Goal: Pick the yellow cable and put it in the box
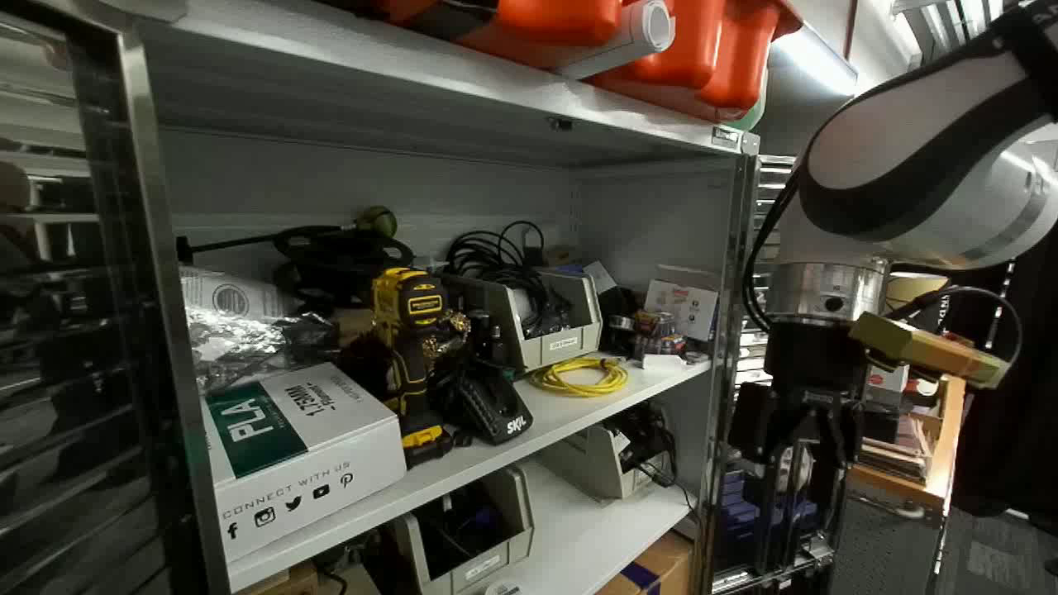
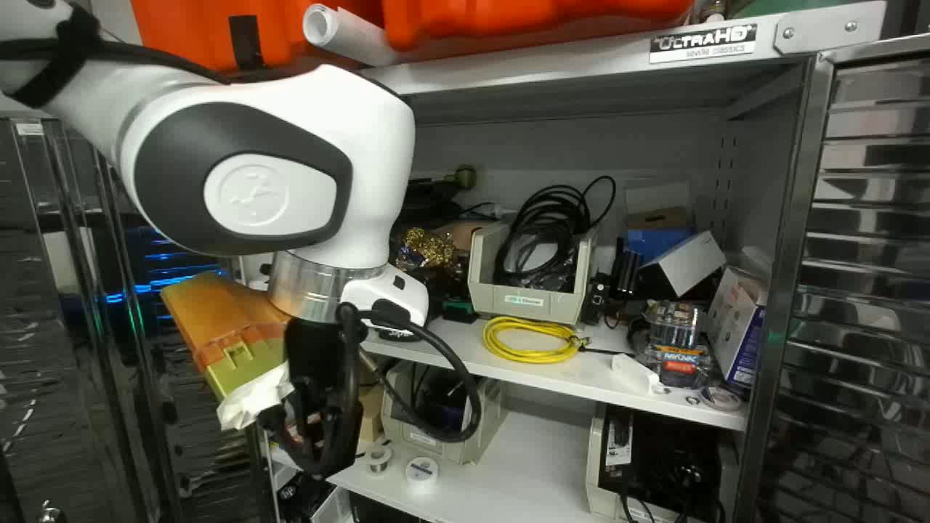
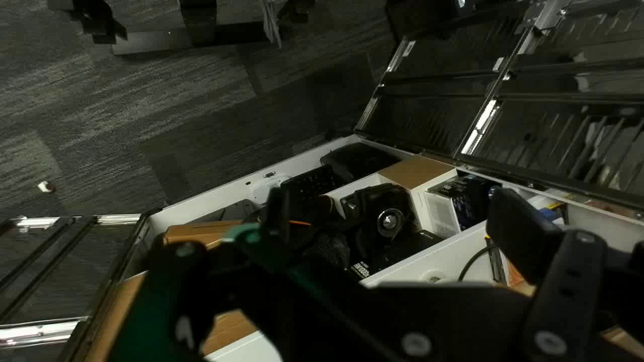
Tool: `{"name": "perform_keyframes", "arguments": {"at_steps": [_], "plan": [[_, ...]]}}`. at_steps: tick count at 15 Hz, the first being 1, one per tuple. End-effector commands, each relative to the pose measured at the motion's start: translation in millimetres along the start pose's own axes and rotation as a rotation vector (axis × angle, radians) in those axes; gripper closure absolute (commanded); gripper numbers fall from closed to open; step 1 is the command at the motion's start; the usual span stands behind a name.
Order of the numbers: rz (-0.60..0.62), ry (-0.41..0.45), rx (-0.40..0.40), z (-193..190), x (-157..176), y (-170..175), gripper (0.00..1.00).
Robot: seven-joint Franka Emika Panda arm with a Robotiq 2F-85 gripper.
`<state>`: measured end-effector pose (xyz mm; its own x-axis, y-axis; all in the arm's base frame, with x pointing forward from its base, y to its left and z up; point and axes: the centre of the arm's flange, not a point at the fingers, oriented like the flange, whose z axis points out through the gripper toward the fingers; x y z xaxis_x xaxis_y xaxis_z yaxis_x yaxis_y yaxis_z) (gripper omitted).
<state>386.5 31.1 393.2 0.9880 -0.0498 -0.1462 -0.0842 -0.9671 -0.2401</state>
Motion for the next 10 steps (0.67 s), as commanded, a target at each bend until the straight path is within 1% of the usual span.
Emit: {"name": "perform_keyframes", "arguments": {"at_steps": [1,8,9,10], "plan": [[0.000,0.001,0.000,-0.3,0.2,-0.1,0.00],[0.000,0.002,0.000,-0.9,0.4,-0.3,0.00],[0.004,0.026,0.011,-4.3,7.7,2.4,0.00],[0.002,0.035,0.005,-9.3,13.4,3.3,0.00]]}}
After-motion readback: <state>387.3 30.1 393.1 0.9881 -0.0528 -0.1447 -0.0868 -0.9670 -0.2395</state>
